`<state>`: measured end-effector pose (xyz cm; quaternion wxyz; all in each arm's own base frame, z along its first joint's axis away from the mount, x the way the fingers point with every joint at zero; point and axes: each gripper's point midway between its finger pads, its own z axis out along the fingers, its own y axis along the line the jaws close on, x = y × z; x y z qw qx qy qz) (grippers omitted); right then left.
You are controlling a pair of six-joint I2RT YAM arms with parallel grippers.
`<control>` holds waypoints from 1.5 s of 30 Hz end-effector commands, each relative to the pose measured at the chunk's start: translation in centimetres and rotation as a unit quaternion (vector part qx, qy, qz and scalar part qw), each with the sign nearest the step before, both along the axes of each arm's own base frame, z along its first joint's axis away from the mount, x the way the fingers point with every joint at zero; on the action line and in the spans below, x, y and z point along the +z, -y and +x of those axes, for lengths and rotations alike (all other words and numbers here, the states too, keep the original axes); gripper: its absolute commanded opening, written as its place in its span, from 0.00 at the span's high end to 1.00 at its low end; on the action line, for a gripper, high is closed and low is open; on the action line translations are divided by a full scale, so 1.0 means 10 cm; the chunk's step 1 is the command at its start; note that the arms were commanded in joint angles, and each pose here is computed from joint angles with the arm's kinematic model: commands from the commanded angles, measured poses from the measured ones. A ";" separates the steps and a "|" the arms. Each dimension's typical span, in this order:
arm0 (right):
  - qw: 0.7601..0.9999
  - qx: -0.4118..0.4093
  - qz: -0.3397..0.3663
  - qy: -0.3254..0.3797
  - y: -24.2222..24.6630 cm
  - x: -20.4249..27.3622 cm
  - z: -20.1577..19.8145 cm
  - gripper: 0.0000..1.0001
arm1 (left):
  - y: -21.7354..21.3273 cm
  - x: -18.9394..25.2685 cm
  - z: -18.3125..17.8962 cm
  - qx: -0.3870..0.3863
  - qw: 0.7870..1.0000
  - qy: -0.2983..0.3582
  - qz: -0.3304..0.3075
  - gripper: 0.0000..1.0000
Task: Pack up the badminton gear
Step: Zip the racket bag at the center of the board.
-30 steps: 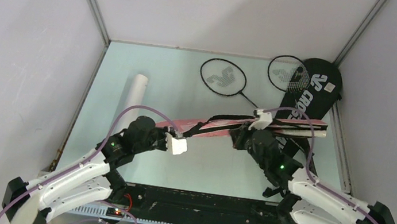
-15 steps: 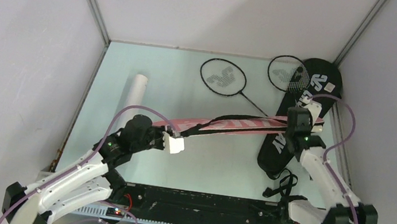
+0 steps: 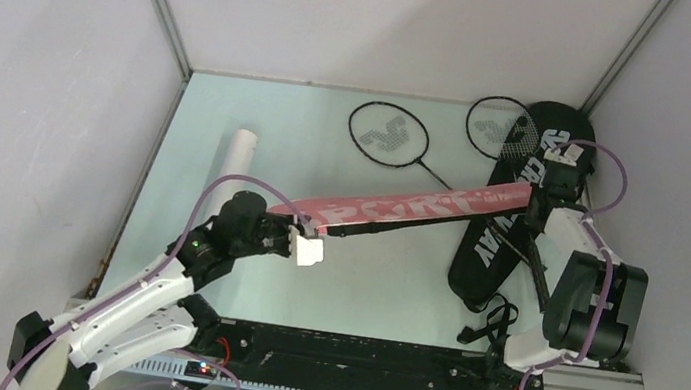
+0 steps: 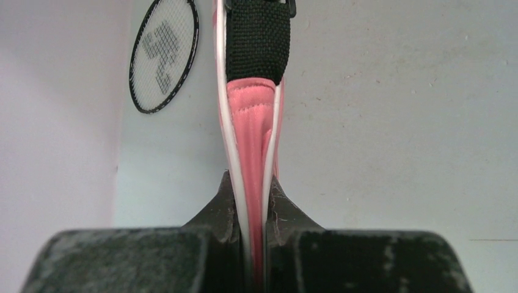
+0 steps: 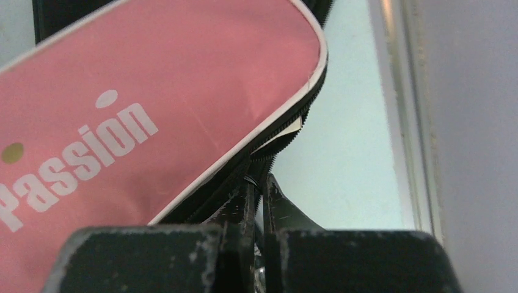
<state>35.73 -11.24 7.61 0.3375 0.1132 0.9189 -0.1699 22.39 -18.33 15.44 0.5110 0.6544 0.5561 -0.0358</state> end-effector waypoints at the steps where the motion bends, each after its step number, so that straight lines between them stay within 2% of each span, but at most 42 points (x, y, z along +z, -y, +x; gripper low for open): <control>1: 0.954 -0.199 -0.178 0.133 1.77 0.90 0.02 1.00 | -0.49 -0.19 -0.11 0.026 0.994 -0.039 0.096 1.00; 3: 0.964 -0.181 -0.132 0.146 1.90 0.86 0.05 1.00 | -0.54 -0.22 -0.10 0.029 0.992 -0.045 0.112 1.00; 4: 0.973 -0.142 -0.098 0.151 1.85 0.80 0.13 1.00 | -0.57 -0.26 -0.08 0.034 0.991 -0.052 0.119 1.00; 6: 0.977 -0.121 -0.077 0.161 1.99 0.85 0.12 1.00 | -0.59 -0.28 -0.03 0.041 0.989 -0.060 0.125 1.00; 10: 0.975 -0.123 -0.068 0.173 2.25 0.96 0.03 1.00 | -0.62 -0.28 0.02 0.043 0.986 -0.084 0.136 1.00; 13: 0.970 -0.113 -0.017 0.214 2.41 1.06 -0.06 1.00 | -0.69 -0.24 0.09 0.055 0.984 -0.089 0.145 1.00; 15: 0.975 -0.095 0.002 0.200 2.39 1.03 -0.07 1.00 | -0.69 -0.19 0.12 0.059 0.984 -0.092 0.139 1.00; 16: 0.980 -0.064 -0.003 0.189 2.34 1.05 -0.02 1.00 | -0.67 -0.18 0.11 0.057 0.985 -0.093 0.136 1.00; 17: 0.981 -0.011 0.026 0.191 2.13 1.02 0.07 1.00 | -0.64 -0.15 0.10 0.050 0.986 -0.096 0.129 1.00; 18: 0.979 0.027 0.037 0.200 2.00 1.07 0.13 1.00 | -0.62 -0.13 0.09 0.046 0.986 -0.097 0.124 1.00; 19: 0.967 0.094 0.081 0.224 1.71 1.13 0.25 1.00 | -0.58 -0.11 0.09 0.041 0.988 -0.099 0.112 1.00; 20: 0.958 0.130 0.099 0.237 1.53 1.20 0.30 0.94 | -0.54 -0.08 0.08 0.036 0.989 -0.098 0.101 1.00; 21: 0.943 0.177 0.127 0.253 1.31 1.28 0.35 0.79 | -0.50 -0.03 0.10 0.038 0.991 -0.096 0.087 1.00; 22: 0.935 0.206 0.132 0.256 1.11 1.34 0.40 0.73 | -0.47 0.00 0.09 0.037 0.992 -0.097 0.074 1.00; 24: 0.929 0.250 0.126 0.240 0.81 1.36 0.46 0.63 | -0.42 0.05 0.10 0.031 0.994 -0.089 0.061 1.00; 25: 0.935 0.257 0.113 0.216 0.75 1.28 0.44 0.53 | -0.41 0.04 0.10 0.029 0.994 -0.088 0.057 1.00; 27: 0.937 0.280 0.103 0.181 0.54 1.19 0.45 0.39 | -0.40 0.03 0.08 0.022 0.995 -0.083 0.057 1.00; 29: 0.934 0.297 0.119 0.158 0.31 1.11 0.44 0.29 | -0.39 0.01 0.05 0.015 0.995 -0.080 0.054 1.00; 30: 0.931 0.306 0.131 0.150 0.17 1.07 0.47 0.09 | -0.37 0.02 0.05 0.010 0.996 -0.078 0.050 1.00; 32: 0.943 0.266 0.145 0.139 0.04 1.03 0.55 0.02 | -0.35 0.00 0.03 0.003 0.996 -0.076 0.043 1.00; 33: 0.959 0.200 0.150 0.131 0.09 0.99 0.55 0.01 | -0.34 -0.02 0.01 0.000 0.996 -0.075 0.041 1.00; 34: 0.961 0.188 0.146 0.139 -0.03 1.03 0.62 0.01 | -0.32 -0.02 0.00 -0.006 0.996 -0.076 0.036 1.00; 36: 0.978 0.067 0.127 0.152 0.04 1.00 0.57 0.01 | -0.30 -0.03 -0.02 -0.009 0.997 -0.076 0.029 1.00; 38: 0.966 -0.010 0.178 0.186 -0.07 0.95 0.48 0.01 | -0.29 -0.03 -0.03 -0.012 0.997 -0.077 0.025 1.00; 39: 0.952 -0.053 0.228 0.195 -0.16 0.83 0.37 0.01 | -0.29 -0.03 -0.04 -0.014 0.997 -0.075 0.023 1.00; 40: 0.936 -0.057 0.268 0.222 -0.26 0.85 0.41 0.01 | -0.29 -0.05 -0.04 -0.014 0.997 -0.076 0.024 1.00; 41: 0.932 -0.067 0.286 0.214 -0.33 0.68 0.32 0.01 | -0.29 -0.05 -0.05 -0.015 0.997 -0.073 0.025 1.00; 42: 0.926 -0.086 0.296 0.216 -0.35 0.62 0.30 0.01 | -0.30 -0.08 -0.05 -0.016 0.997 -0.073 0.027 1.00; 45: 0.937 -0.104 0.285 0.176 -0.46 0.36 0.20 0.01 | -0.31 -0.09 -0.06 -0.017 0.997 -0.072 0.030 1.00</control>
